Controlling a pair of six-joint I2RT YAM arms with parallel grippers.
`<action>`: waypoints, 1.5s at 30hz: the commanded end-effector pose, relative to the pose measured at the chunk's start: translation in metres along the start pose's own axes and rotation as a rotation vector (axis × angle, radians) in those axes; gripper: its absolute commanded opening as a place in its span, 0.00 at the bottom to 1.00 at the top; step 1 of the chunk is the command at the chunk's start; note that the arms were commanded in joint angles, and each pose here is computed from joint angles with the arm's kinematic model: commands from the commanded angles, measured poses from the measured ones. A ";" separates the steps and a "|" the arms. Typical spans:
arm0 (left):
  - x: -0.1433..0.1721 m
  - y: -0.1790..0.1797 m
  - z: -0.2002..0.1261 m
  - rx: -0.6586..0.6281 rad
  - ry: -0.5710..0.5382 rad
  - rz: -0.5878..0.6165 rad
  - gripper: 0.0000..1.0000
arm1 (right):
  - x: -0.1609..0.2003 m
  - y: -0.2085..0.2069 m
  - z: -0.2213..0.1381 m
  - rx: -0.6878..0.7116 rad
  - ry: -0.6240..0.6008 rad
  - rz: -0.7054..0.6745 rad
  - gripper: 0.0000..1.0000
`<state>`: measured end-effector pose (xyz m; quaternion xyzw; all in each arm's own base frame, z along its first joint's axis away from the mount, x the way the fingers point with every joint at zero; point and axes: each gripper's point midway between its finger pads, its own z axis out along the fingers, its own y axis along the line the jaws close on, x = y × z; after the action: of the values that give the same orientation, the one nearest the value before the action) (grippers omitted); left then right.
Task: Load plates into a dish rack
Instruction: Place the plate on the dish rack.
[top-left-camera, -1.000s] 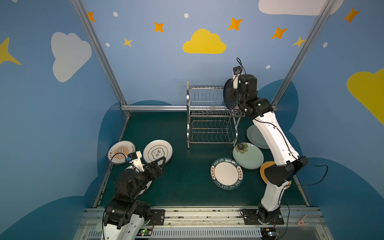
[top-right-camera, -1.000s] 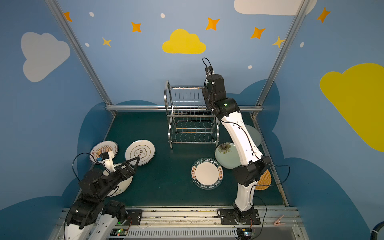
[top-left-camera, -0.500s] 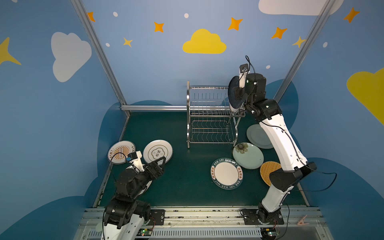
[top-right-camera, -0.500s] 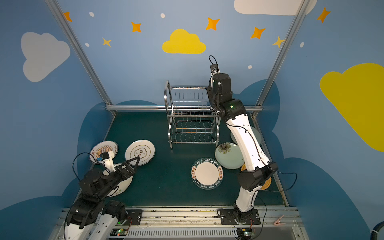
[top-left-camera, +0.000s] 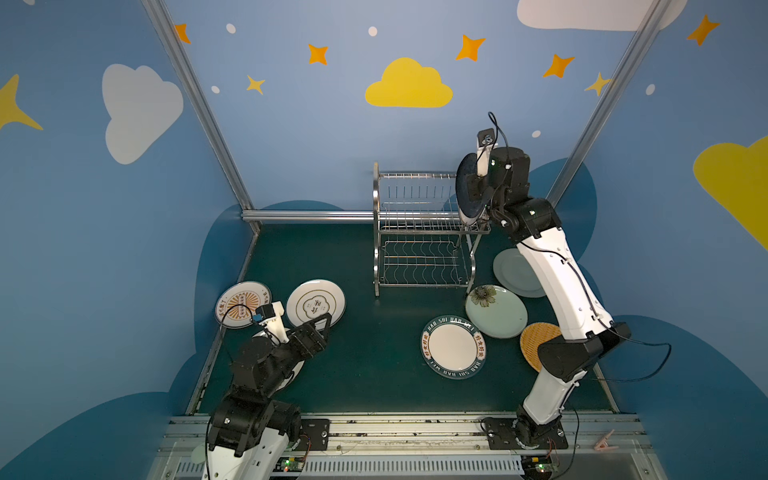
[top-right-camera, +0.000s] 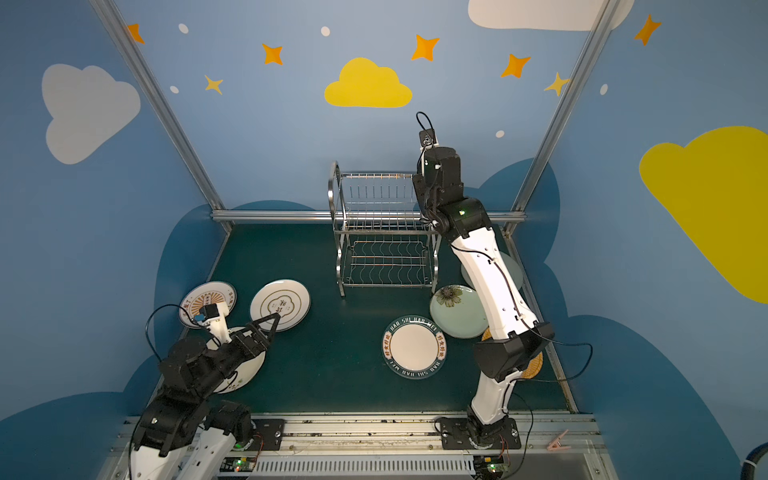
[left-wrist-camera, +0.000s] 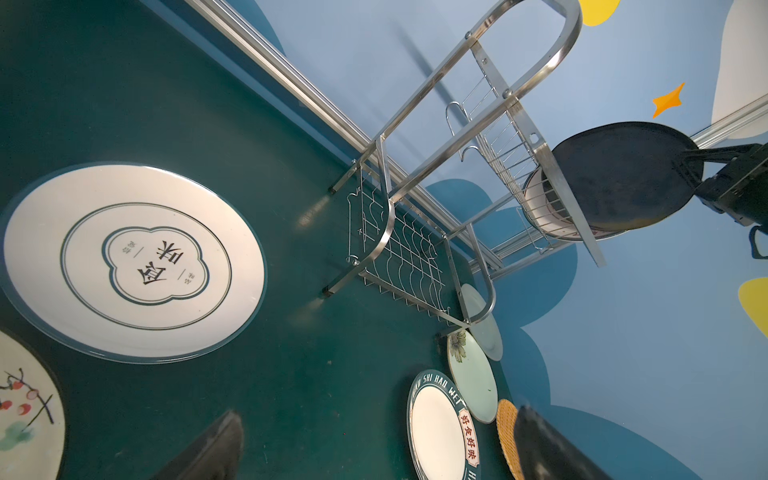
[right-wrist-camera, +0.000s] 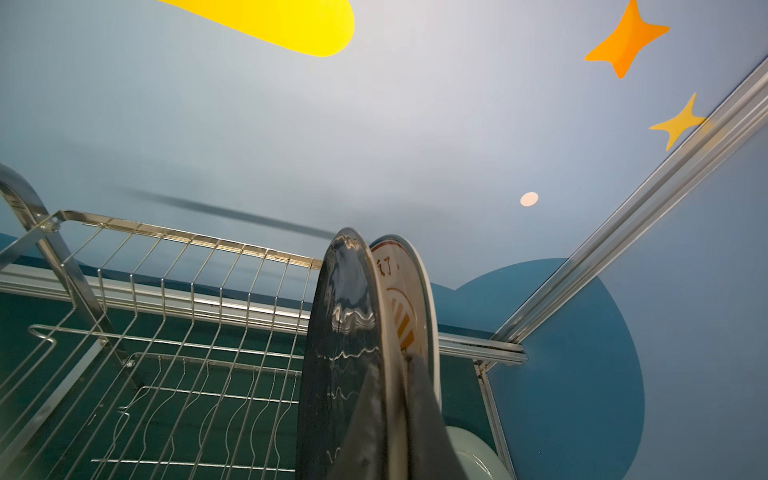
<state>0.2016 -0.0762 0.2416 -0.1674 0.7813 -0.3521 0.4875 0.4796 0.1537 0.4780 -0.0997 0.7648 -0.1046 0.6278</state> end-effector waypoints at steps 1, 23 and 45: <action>-0.003 -0.004 0.000 0.019 -0.012 0.009 1.00 | -0.038 -0.021 -0.010 0.054 -0.125 0.075 0.00; -0.005 -0.004 -0.002 0.017 -0.025 0.009 1.00 | -0.015 -0.002 0.004 0.024 -0.050 0.060 0.00; -0.005 -0.004 -0.003 0.021 -0.026 0.009 1.00 | 0.000 0.010 0.008 -0.015 0.018 0.088 0.00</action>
<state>0.2017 -0.0751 0.2420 -0.1690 0.7802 -0.3512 0.4892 0.4897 0.1611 0.4475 -0.0996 0.7933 -0.0978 0.5926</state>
